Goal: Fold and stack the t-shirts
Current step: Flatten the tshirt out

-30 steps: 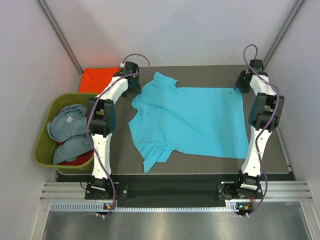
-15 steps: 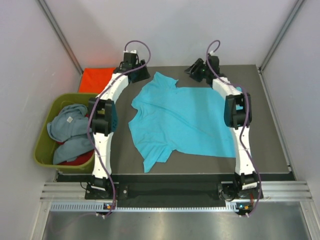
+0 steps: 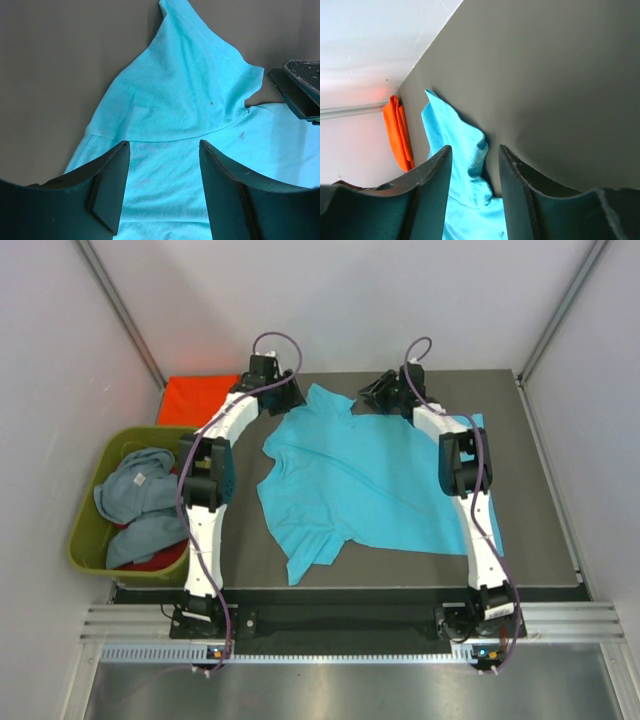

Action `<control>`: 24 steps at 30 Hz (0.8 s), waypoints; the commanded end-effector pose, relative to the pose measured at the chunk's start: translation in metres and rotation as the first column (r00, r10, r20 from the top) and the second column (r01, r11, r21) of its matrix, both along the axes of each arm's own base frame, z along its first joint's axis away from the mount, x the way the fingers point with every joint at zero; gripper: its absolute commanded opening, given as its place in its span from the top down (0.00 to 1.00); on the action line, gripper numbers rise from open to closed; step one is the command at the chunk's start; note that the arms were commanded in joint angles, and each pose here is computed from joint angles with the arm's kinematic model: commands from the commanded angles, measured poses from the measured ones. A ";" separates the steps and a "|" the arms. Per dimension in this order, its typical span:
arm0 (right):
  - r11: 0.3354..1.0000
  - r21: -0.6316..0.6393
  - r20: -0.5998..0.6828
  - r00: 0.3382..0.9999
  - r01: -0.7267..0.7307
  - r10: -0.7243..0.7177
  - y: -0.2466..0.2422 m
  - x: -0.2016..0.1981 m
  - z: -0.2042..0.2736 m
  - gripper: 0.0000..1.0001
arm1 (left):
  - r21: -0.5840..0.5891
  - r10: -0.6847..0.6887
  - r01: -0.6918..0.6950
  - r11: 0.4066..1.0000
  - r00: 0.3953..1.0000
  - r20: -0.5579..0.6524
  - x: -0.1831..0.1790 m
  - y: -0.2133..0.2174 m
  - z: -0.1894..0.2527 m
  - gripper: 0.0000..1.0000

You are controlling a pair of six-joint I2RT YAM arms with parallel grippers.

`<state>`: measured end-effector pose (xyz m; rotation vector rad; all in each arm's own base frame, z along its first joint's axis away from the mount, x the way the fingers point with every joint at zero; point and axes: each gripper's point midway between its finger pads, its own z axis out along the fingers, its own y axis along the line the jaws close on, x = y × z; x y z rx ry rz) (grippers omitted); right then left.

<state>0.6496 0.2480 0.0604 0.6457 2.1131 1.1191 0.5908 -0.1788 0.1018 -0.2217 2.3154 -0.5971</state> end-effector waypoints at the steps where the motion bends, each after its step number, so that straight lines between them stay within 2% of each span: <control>1: 0.999 0.048 0.017 1.000 0.003 -0.003 0.018 0.001 0.012 0.59 | -0.038 -0.004 0.009 0.999 0.993 0.115 0.008 0.001 0.050 0.38; 6: 0.999 0.050 -0.015 1.000 -0.004 0.005 0.028 -0.007 0.006 0.63 | -0.044 0.001 0.004 0.999 0.994 0.113 0.009 0.005 0.051 0.38; 17: 0.999 0.041 -0.045 0.999 0.005 -0.003 0.035 -0.011 -0.009 0.66 | -0.085 0.006 0.002 0.996 0.996 0.091 0.009 0.009 0.038 0.39; 19: 0.999 0.040 -0.047 0.999 0.015 -0.013 0.033 -0.008 -0.015 0.71 | -0.081 0.007 0.000 0.997 0.996 0.087 0.008 0.011 0.037 0.39; 20: 0.999 0.047 -0.040 0.999 0.019 -0.017 0.034 -0.005 -0.012 0.80 | -0.079 0.009 -0.002 0.997 0.996 0.089 0.008 0.012 0.038 0.39; 22: 0.998 0.055 -0.048 0.998 0.041 -0.038 0.030 0.000 -0.017 0.91 | -0.073 0.010 -0.003 0.997 0.996 0.086 0.008 0.014 0.037 0.39; 24: 0.997 0.055 -0.036 0.998 0.055 -0.053 0.028 0.004 -0.020 0.96 | -0.071 0.017 -0.011 0.997 0.996 0.084 0.009 0.017 0.035 0.39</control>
